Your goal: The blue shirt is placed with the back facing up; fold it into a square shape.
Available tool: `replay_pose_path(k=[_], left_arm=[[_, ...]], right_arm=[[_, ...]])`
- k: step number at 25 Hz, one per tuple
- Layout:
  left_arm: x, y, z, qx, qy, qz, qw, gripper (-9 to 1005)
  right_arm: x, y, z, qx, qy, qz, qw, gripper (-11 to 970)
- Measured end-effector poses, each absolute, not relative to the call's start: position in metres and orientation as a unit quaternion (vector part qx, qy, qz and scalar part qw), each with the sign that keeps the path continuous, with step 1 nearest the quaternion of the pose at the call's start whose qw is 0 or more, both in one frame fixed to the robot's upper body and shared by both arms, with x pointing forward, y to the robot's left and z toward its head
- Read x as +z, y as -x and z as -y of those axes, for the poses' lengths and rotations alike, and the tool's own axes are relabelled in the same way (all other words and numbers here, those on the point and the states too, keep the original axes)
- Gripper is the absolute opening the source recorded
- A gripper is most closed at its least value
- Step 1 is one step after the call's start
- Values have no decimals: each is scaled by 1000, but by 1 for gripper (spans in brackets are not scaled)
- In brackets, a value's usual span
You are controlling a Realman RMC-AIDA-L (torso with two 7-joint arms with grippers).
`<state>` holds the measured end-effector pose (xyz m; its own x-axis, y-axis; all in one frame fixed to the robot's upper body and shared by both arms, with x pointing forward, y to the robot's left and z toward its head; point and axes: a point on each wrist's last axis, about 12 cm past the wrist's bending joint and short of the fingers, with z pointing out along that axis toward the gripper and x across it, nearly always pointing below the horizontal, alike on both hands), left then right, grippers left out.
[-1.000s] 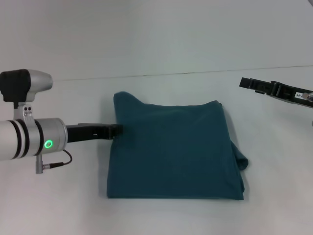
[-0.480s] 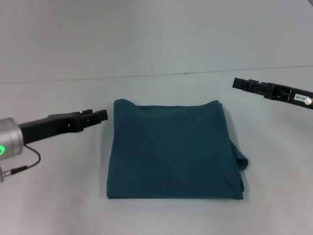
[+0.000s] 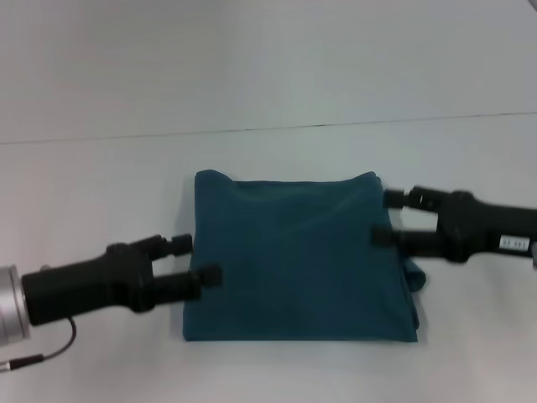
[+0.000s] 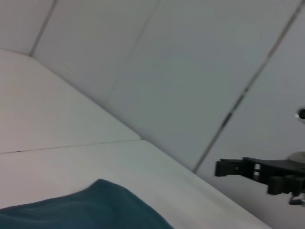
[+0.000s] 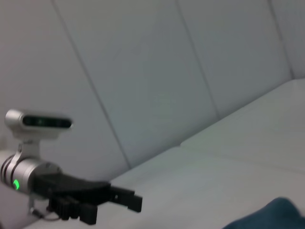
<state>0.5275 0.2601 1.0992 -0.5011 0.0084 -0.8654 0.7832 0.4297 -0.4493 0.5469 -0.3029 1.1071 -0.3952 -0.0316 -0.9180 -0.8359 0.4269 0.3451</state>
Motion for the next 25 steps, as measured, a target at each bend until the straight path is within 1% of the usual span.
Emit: replay_pose_path(k=[5,11,25], left_arm=[[1088,-518,-254,-454,-329,-713,421,900],[1083,-514,-250,-435,-383,-695,426,896],[1080,-514,-250,-430,-387,-702,415,888]], right_arm=[[1095,-541,293,426,346,-717,430,931],[1091,-541,286,422,367,-723,406,930],[1092,-541,283,422,381,-723,392,931]])
